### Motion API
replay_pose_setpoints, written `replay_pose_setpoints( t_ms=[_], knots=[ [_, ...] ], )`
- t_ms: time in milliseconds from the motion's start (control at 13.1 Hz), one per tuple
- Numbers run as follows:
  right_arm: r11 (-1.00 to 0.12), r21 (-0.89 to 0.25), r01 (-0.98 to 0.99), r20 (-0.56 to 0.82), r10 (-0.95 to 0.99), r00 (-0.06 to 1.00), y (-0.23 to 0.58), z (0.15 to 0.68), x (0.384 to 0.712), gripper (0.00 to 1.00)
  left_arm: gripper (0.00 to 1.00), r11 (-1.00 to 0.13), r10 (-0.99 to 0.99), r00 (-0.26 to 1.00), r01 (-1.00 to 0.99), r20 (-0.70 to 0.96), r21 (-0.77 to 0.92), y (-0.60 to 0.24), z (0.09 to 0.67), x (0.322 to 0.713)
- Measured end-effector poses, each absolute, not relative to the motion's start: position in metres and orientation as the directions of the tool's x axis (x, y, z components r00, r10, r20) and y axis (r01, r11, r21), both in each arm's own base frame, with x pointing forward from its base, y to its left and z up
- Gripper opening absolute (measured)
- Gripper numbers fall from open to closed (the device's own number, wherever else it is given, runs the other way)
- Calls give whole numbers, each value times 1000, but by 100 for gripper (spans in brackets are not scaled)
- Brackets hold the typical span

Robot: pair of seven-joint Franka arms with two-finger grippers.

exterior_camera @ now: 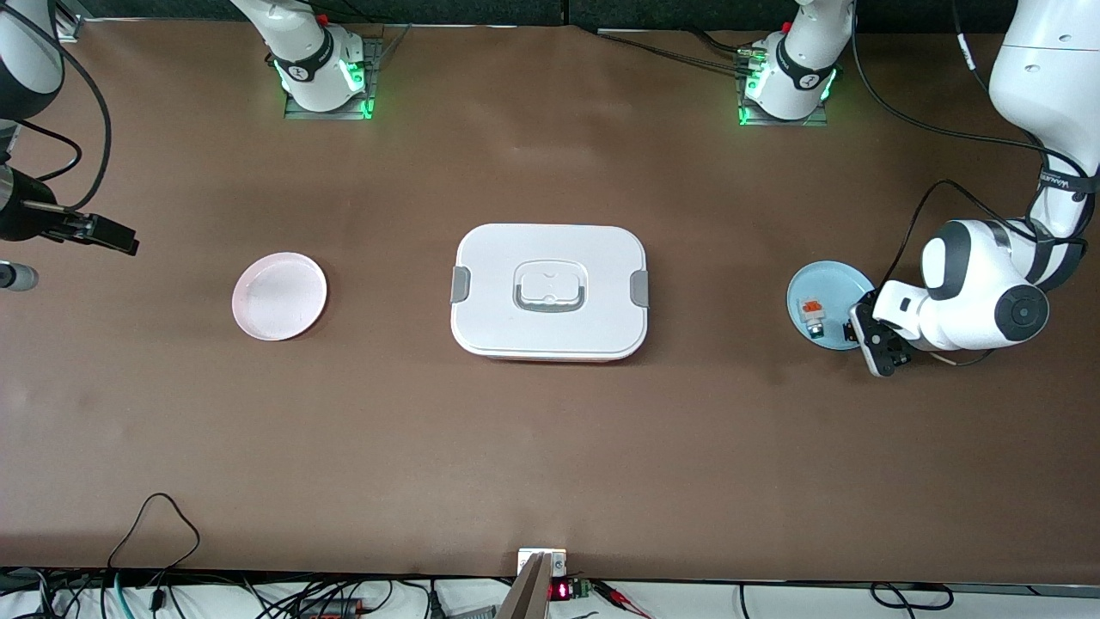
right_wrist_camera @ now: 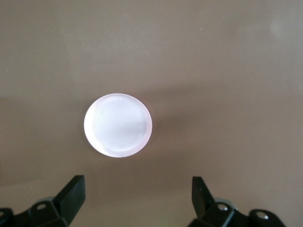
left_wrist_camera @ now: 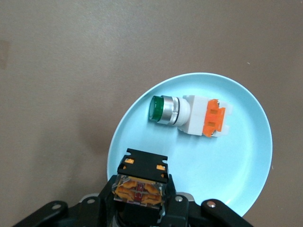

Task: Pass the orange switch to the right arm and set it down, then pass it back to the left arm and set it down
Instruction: 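Carry the switch to the blue plate while the right gripper withdraws, then lower the switch onto the blue plate and open the left gripper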

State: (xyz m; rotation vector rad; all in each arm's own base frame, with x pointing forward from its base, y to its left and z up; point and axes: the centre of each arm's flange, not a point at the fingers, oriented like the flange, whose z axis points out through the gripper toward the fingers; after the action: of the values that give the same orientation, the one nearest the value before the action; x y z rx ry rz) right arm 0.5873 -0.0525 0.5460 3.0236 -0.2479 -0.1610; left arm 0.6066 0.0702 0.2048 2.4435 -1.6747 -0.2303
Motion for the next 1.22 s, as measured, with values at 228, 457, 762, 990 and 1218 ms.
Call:
replay_pose_setpoints(
  t_ms=[228,457,762,990,1218],
  knots=[
    [-976,131,-172,-53,-180,982,-51,570,589,100,42,-361,-931,363,-902,-37,238,69,200,601],
    [-976,125,-177,-42,-183,982,-56,581,588,100,48,-373,-926,374,-895,-43,246,68,198,597],
    [-986,109,-127,-65,-134,989,-76,574,589,100,89,-406,-912,406,-880,-54,246,67,198,595],
    [-991,41,-129,-57,-131,990,-68,569,594,100,100,-467,-883,462,-853,-79,233,70,221,600],
    [-991,-15,-131,-50,-130,990,-63,570,595,100,100,-630,-777,621,-763,-105,148,75,308,624]
  ],
)
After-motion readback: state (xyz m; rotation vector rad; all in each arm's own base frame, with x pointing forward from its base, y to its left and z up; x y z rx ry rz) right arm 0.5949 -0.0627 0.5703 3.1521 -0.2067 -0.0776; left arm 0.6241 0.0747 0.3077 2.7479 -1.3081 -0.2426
